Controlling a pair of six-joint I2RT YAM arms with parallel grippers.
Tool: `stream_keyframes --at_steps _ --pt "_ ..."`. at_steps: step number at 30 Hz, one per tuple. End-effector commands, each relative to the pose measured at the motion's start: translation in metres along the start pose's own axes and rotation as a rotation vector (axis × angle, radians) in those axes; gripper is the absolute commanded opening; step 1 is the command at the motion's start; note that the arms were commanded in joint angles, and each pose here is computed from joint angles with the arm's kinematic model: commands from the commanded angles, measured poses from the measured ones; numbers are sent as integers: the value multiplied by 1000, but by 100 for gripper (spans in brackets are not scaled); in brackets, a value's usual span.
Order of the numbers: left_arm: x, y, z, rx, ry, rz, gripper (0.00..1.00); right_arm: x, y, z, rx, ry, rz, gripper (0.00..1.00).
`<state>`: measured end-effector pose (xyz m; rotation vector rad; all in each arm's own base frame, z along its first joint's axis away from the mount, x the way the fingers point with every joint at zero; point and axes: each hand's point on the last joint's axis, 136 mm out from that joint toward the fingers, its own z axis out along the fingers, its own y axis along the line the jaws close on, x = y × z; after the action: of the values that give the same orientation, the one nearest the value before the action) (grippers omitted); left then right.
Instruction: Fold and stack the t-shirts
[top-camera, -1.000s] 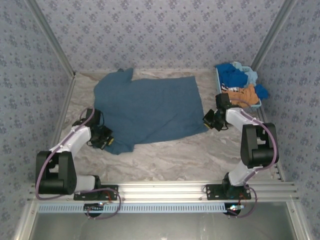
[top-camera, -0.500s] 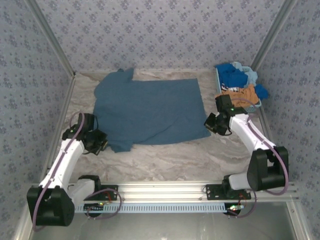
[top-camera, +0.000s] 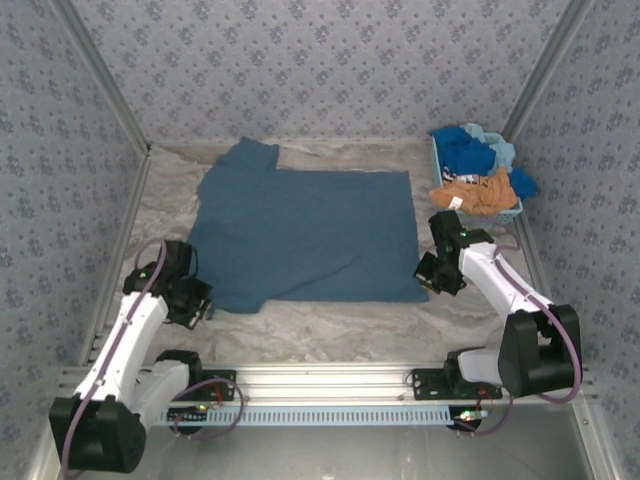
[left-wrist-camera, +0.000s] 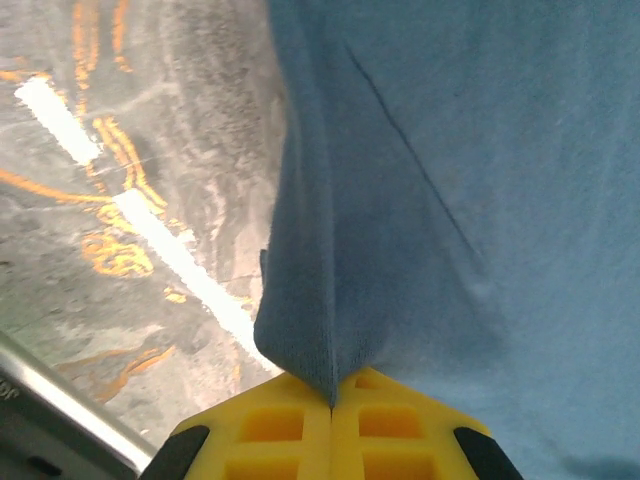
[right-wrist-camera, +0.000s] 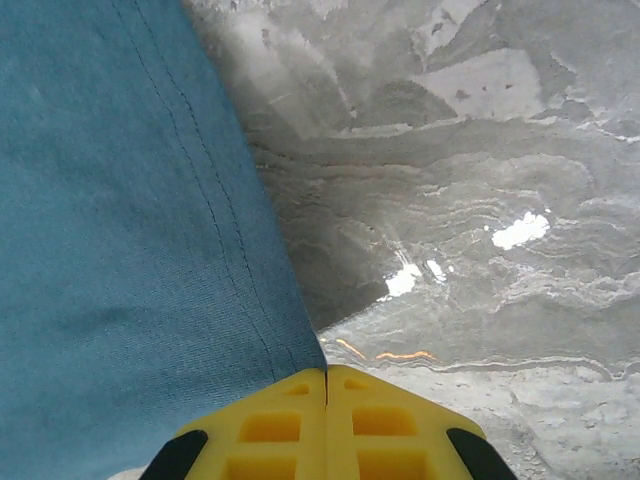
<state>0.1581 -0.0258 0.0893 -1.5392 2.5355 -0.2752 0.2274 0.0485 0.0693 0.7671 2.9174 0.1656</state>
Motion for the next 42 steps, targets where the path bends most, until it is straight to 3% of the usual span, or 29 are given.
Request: stream_keyframes --at_steps 1,7,12,14,15,16,18,21,26,30,33,42 --pt "-3 28 -21 -82 -79 -79 0 4 -9 0 58 -3 -6 0" --pt "1 49 -26 -100 -129 -138 0 -6 13 15 28 42 -66 0" --pt "12 12 5 30 -52 -106 0 -8 10 17 71 45 -83 0" --pt "12 5 8 24 -44 -78 12 -7 4 14 93 37 -75 0" --pt "11 -2 6 30 -42 -53 23 -6 2 11 98 25 -72 0" --pt "10 -6 4 30 -41 -35 33 -6 -1 8 104 13 -65 6" --pt "5 -23 -9 64 -57 15 47 -9 -2 -4 96 -33 -56 28" --pt "-3 -51 -30 109 -80 75 58 -19 6 -21 61 -104 -51 45" --pt "-18 -84 -36 73 -66 110 58 -35 41 -28 -31 -147 -78 48" --pt "-41 -116 1 114 -5 60 46 -46 76 -3 -120 -113 -102 39" --pt "-64 -119 36 59 25 39 34 -51 95 22 -155 -68 -127 35" --pt "-95 -107 106 -86 117 28 29 -58 121 83 -78 43 -131 32"
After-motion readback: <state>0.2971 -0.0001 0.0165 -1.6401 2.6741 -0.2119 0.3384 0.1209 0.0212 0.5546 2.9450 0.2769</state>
